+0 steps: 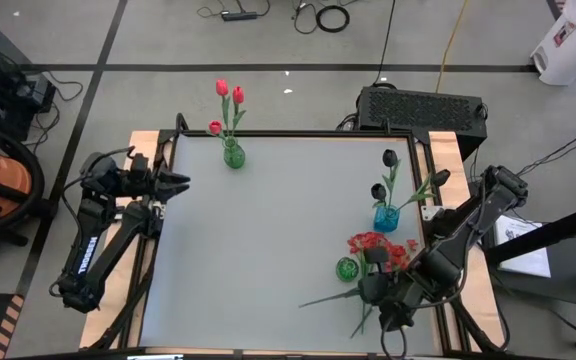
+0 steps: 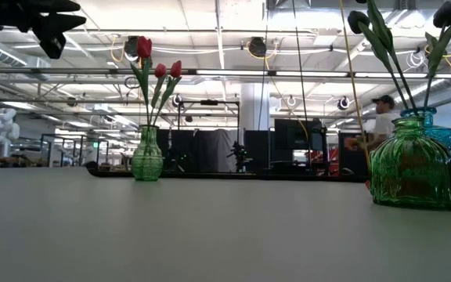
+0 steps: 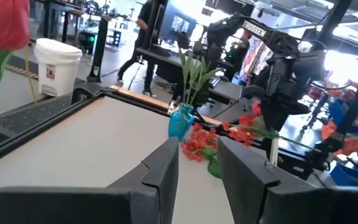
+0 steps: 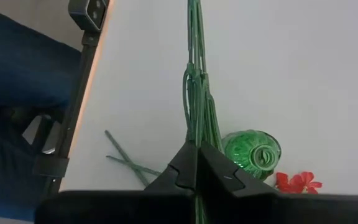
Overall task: Sort flowers into vase by color
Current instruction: Put the right red flowers into the bottom green vase
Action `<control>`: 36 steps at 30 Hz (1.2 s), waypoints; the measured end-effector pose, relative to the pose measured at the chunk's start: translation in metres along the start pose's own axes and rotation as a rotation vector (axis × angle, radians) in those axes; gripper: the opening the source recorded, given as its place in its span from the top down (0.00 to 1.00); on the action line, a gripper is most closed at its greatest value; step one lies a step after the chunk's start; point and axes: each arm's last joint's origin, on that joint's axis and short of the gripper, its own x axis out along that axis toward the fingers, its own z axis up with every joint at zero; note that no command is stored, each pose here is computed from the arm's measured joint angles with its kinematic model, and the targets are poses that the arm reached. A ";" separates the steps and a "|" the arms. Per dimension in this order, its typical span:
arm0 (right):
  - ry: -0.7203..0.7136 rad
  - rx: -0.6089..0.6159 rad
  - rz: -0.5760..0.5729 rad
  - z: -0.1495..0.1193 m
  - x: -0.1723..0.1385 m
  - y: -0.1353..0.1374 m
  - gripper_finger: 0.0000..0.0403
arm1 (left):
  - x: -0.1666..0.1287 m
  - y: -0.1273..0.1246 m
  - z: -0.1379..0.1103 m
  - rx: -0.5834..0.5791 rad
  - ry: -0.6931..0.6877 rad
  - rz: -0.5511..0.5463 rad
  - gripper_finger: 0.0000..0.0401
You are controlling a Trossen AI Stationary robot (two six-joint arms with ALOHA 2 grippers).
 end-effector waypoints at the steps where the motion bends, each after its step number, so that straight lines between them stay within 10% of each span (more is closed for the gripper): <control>1: 0.000 0.002 -0.001 0.000 0.000 -0.001 1.00 | 0.000 0.000 0.001 0.006 -0.002 -0.001 0.70; 15: 0.001 0.000 -0.004 0.001 0.001 -0.002 1.00 | 0.013 0.008 0.031 0.197 -0.097 -0.088 0.70; 26: 0.012 0.004 -0.011 0.000 0.001 -0.003 1.00 | 0.085 0.045 0.036 0.178 -0.011 -0.227 0.70; 36: 0.028 0.002 -0.022 -0.002 0.001 -0.004 1.00 | 0.149 -0.004 0.045 0.305 0.046 -0.326 0.70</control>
